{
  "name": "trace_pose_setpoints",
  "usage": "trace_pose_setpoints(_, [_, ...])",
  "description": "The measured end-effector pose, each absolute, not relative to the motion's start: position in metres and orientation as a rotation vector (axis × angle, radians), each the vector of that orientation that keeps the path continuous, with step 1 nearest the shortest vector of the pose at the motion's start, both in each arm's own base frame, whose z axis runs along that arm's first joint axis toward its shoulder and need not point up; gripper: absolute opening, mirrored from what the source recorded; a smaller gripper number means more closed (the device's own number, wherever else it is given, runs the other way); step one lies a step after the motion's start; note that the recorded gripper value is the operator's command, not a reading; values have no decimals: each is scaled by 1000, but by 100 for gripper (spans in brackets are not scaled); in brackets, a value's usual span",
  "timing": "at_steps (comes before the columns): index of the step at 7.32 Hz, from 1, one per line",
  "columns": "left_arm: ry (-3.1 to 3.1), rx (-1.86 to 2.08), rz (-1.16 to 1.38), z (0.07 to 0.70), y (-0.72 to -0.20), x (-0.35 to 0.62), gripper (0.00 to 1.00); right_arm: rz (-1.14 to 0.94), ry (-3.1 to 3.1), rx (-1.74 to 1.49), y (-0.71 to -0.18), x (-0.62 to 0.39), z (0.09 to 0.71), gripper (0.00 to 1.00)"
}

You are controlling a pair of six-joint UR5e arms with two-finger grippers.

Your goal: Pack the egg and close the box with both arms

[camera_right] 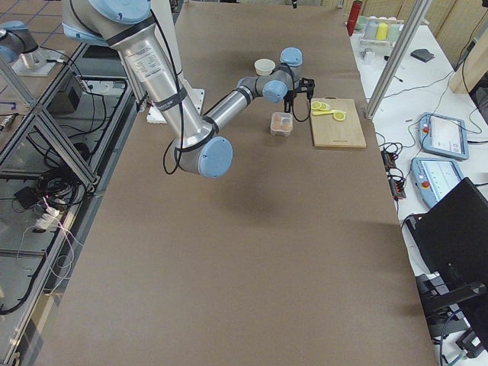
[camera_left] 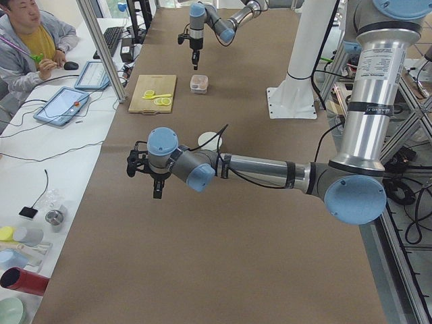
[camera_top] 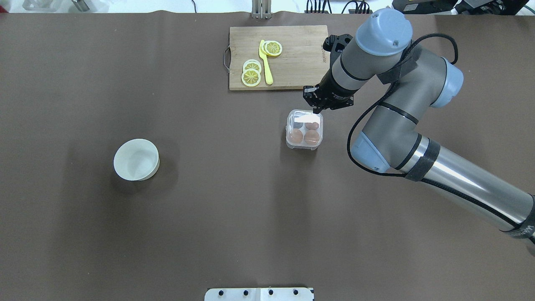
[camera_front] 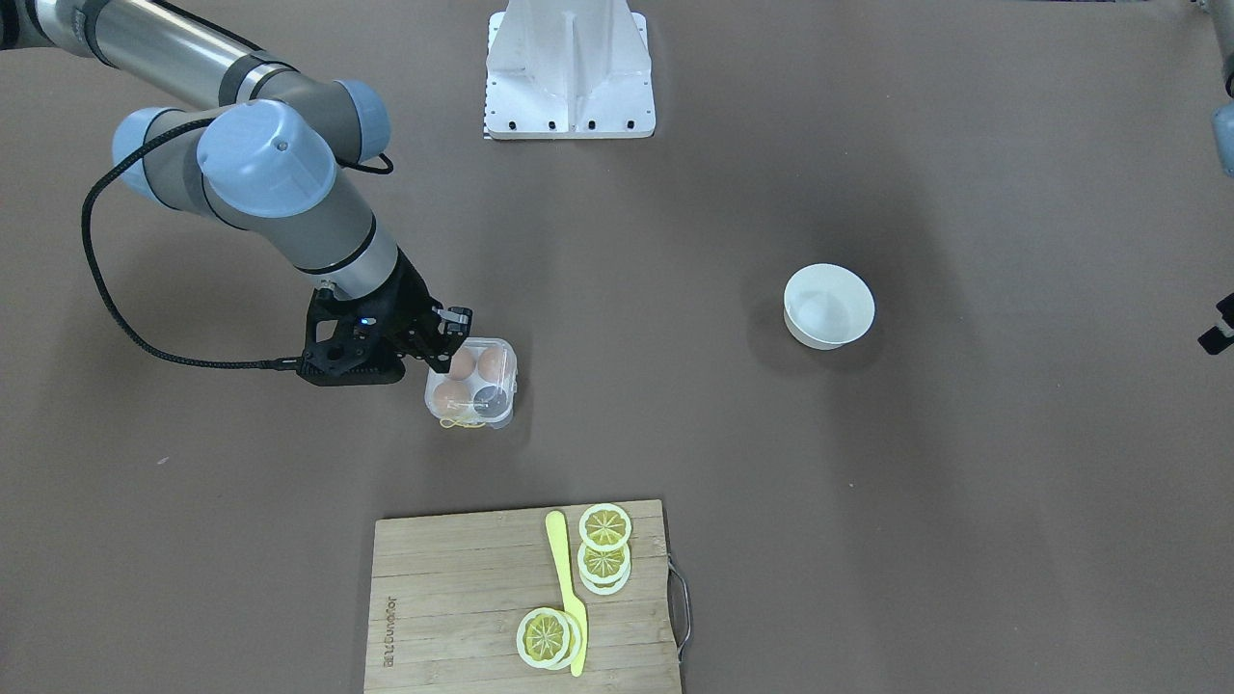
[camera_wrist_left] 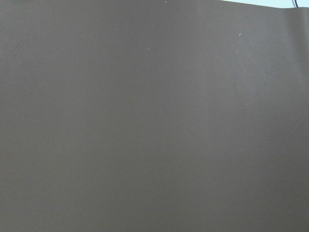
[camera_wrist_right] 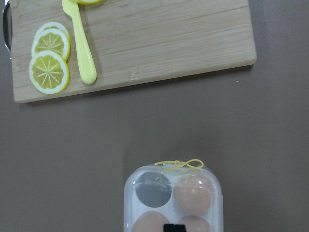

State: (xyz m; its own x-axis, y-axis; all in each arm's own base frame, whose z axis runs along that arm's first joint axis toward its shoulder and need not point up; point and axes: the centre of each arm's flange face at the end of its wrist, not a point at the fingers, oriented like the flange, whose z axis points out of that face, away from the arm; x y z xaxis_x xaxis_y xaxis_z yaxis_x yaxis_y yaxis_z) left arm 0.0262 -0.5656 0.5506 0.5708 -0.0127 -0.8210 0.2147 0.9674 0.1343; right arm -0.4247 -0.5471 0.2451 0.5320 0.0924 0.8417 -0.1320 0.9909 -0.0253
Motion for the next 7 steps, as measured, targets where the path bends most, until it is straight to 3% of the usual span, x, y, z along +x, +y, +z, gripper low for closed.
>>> trace_pose_setpoints(4, [953,206,-144,563,-529,21,98,158,-1024,38,-585,-238,337,0])
trace_pose_setpoints(5, [948,186,-153,570,-520,20,98,156,-1002,56,-578,-191,376,6])
trace_pose_setpoints(7, [937,157,-148,587,-505,19,98,79,-917,94,-551,-107,469,63])
